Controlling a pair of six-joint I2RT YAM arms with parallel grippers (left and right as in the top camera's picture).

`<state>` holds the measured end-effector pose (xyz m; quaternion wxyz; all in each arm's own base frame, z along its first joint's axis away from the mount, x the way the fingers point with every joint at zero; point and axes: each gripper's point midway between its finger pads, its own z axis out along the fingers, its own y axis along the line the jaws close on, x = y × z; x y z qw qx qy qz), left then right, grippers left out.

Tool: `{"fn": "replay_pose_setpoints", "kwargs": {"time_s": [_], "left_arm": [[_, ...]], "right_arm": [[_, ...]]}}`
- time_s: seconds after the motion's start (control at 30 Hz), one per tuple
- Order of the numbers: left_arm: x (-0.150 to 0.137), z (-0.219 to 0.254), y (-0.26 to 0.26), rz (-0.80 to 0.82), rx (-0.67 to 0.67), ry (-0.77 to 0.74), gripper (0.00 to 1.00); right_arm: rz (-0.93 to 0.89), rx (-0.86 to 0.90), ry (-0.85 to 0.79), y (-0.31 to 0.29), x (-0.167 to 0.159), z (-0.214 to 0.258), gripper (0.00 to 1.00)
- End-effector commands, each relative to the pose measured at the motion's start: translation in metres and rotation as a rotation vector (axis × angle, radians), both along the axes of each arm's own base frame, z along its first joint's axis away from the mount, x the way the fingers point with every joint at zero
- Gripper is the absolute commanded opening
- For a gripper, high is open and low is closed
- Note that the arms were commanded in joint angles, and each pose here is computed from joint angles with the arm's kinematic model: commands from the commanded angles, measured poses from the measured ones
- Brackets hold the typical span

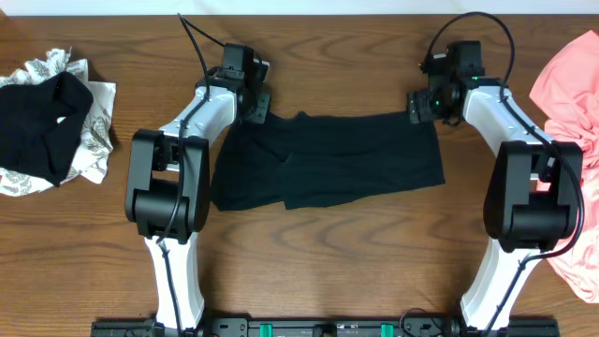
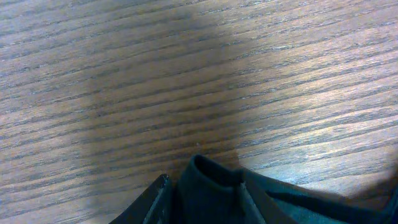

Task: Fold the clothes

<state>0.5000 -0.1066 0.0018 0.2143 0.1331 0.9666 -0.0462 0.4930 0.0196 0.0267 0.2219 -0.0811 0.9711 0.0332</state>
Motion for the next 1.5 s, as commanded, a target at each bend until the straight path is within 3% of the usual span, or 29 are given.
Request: {"fn": "replay_pose_setpoints", "kwargs": {"time_s": [0.0, 1.0, 1.3, 1.37, 1.47], "left_arm": [[-0.012, -0.029, 0.007, 0.004, 0.028, 0.073, 0.35], [-0.011, -0.028, 0.007, 0.004, 0.027, 0.069, 0.35], [-0.01, -0.027, 0.006, 0.004, 0.025, 0.064, 0.33], [-0.009, -0.026, 0.006, 0.02, 0.018, 0.064, 0.26], [-0.007, -0.023, 0.006, 0.044, 0.007, 0.061, 0.06]], "right_arm": [[-0.012, 0.001, -0.058, -0.001, 0.009, 0.028, 0.79], [0.092, -0.035, 0.105, 0.009, -0.022, -0.048, 0.74], [0.094, -0.034, 0.112, 0.01, -0.023, -0.049, 0.32], [0.093, -0.034, 0.112, 0.009, -0.023, -0.049, 0.3], [0.092, -0.035, 0.108, 0.009, -0.022, -0.049, 0.3]]}}
